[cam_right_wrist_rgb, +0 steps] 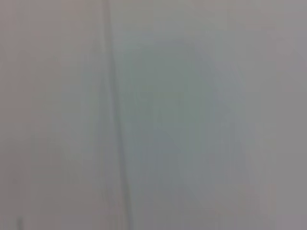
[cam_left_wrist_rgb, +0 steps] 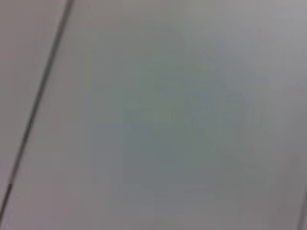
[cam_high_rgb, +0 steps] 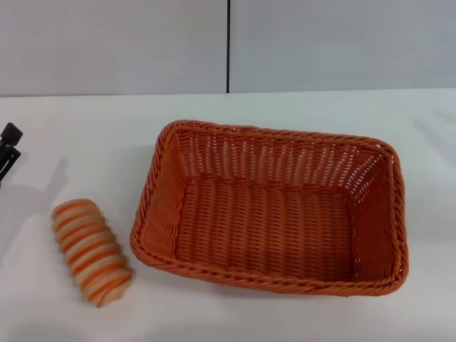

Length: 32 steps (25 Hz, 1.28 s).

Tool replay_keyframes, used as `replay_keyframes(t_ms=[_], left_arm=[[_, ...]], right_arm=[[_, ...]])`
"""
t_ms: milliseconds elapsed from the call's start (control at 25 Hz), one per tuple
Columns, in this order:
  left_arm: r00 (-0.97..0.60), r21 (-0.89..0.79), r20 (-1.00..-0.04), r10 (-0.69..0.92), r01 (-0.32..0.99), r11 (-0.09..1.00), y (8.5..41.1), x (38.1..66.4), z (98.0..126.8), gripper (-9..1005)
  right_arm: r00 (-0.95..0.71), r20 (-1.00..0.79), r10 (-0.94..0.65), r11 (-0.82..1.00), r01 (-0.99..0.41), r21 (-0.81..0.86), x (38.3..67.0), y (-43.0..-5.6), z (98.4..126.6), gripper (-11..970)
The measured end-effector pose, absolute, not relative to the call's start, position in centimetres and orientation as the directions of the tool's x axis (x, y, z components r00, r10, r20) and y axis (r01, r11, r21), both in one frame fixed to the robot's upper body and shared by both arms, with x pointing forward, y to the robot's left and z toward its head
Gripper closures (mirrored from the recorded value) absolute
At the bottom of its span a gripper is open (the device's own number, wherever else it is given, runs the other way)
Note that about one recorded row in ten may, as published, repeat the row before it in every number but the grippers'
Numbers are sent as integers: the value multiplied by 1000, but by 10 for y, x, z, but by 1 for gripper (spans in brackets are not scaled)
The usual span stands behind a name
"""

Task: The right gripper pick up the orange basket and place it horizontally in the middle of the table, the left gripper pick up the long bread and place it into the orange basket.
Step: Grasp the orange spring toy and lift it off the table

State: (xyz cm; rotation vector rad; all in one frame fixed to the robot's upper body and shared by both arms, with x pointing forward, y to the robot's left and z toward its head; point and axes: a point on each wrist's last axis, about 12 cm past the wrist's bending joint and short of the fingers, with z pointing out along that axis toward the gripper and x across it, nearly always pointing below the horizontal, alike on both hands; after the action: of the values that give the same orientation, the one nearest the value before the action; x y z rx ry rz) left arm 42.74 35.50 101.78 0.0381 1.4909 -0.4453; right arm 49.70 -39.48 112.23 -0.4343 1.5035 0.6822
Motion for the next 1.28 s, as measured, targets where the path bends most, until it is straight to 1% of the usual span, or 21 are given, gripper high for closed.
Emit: replay_keyframes(t_ms=[40,80,160,200,240,360,400,600,800,1280], left_arm=[[-6,-243,-966,-257,341,908,362,430,1023,198],[-23,-248,-966,-257,358,900,365,432,1025,198],[-60,-246,-968,-243,404,881,371,435,1032,198],[-108,-238,-971,-213,456,858,378,438,1038,198],[-108,-238,-971,-213,456,858,378,438,1038,198],[-210,-244,-965,-154,525,816,384,443,1044,198],[-272,-246,-957,-106,559,792,385,445,1045,198],[-330,-234,-943,-37,583,778,384,444,1041,198],[-371,-236,-929,1,594,769,380,441,1034,198],[-415,-244,-909,34,597,764,377,436,1025,199]], right_arm=[[-63,-988,141,745,-650,148,497,-395,1122,475],[-59,-982,179,759,-626,176,490,-399,1117,475],[-35,-962,270,789,-565,242,472,-407,1106,475],[9,-943,332,812,-511,281,457,-412,1096,475],[9,-943,332,812,-511,281,457,-412,1096,475],[49,-925,376,839,-442,318,438,-415,1082,475],[58,-923,381,854,-403,327,429,-414,1073,475],[71,-923,378,873,-358,330,421,-414,1067,475],[66,-922,381,873,-353,336,423,-415,1066,475],[48,-922,383,867,-363,341,428,-411,1064,475]])
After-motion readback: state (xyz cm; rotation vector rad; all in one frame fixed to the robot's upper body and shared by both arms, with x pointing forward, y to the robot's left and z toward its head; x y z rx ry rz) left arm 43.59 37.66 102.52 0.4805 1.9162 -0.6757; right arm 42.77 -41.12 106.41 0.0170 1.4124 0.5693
